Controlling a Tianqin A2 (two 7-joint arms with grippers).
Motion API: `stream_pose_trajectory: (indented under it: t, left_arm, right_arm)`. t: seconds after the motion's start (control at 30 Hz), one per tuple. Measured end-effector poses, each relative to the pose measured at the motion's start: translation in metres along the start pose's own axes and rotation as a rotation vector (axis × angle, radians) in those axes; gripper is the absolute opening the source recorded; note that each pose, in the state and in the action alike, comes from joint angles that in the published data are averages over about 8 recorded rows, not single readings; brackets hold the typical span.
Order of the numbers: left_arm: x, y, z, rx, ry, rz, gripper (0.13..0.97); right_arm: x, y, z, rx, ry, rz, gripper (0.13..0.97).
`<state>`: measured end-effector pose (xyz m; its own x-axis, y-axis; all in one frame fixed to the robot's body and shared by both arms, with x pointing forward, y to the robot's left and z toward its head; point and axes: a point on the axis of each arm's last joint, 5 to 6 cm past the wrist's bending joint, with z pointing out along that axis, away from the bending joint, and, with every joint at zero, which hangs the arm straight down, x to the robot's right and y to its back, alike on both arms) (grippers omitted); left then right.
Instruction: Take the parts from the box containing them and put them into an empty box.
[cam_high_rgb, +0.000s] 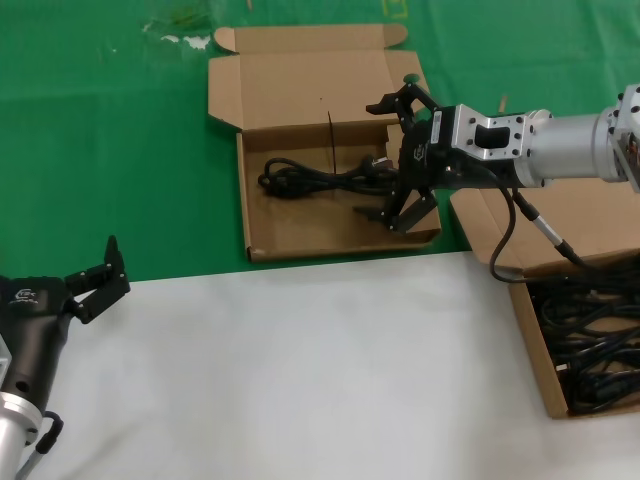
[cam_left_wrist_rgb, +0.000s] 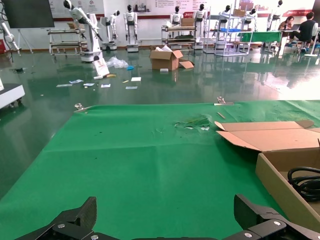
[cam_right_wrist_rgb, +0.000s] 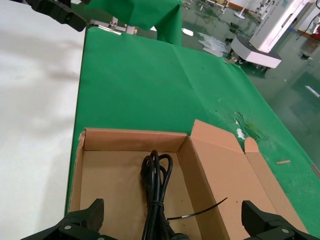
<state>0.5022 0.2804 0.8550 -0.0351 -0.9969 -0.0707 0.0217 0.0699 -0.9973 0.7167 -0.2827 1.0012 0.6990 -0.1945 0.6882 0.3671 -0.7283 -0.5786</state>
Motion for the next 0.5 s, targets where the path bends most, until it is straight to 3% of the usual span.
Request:
stream_pose_trajectory:
  t: [0.5]
  left_arm:
    - [0.0,0.0,0.0,0.0,0.0,0.0,0.966]
  right_arm:
    - [0.0,0.0,0.0,0.0,0.0,0.0,0.966]
